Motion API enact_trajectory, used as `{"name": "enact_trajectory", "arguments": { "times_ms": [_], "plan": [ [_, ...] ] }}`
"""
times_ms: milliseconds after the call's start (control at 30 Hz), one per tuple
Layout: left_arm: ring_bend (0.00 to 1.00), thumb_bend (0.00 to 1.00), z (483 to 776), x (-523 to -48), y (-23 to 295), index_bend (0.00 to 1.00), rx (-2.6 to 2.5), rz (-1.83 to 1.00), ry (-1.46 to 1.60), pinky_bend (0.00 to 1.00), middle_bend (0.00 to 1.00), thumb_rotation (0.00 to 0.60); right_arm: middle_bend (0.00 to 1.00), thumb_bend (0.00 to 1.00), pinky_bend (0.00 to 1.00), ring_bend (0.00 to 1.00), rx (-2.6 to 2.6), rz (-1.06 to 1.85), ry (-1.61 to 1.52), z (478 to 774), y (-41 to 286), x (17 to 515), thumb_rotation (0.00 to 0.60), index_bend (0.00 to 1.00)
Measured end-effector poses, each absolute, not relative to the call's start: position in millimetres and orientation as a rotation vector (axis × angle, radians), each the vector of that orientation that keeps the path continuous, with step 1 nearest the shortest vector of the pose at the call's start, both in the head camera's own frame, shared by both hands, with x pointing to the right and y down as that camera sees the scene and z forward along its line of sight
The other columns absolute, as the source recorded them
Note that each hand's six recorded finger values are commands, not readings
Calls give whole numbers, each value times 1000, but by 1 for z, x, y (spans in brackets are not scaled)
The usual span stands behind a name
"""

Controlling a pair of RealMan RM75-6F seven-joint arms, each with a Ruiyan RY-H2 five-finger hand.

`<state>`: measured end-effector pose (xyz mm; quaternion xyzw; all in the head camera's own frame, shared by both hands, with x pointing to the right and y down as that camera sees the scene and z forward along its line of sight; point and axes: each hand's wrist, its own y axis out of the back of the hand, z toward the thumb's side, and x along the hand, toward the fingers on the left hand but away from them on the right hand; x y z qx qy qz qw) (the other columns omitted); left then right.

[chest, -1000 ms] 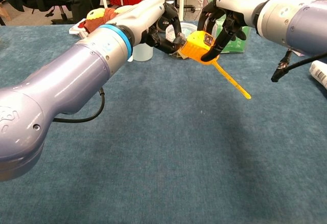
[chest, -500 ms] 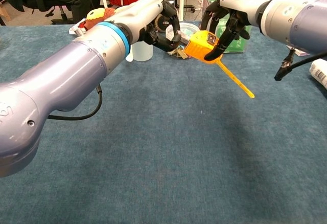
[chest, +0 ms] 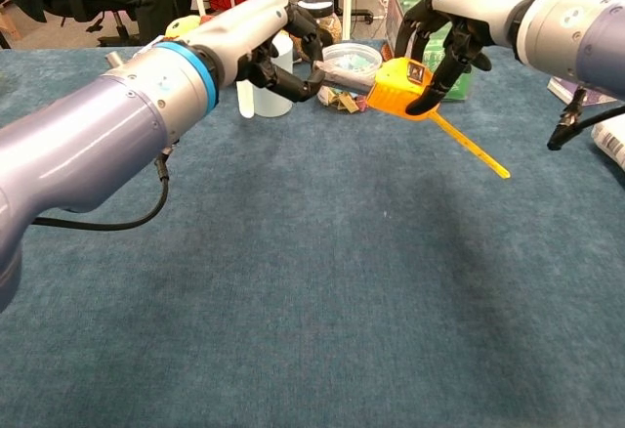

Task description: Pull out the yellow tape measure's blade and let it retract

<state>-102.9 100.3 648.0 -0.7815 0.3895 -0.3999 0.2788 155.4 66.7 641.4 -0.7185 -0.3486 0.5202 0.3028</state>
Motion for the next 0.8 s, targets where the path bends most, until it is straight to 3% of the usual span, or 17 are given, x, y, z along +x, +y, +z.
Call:
{"name": "enact_trajectory", "arguments": {
  "times_ms": [800],
  "plan": [
    [0,524,638,-165,109,524,-2074,-1113,1088,171,122,550,700,291,778,778,-1835,1387,-821,643,72,175,596,664]
  ]
}}
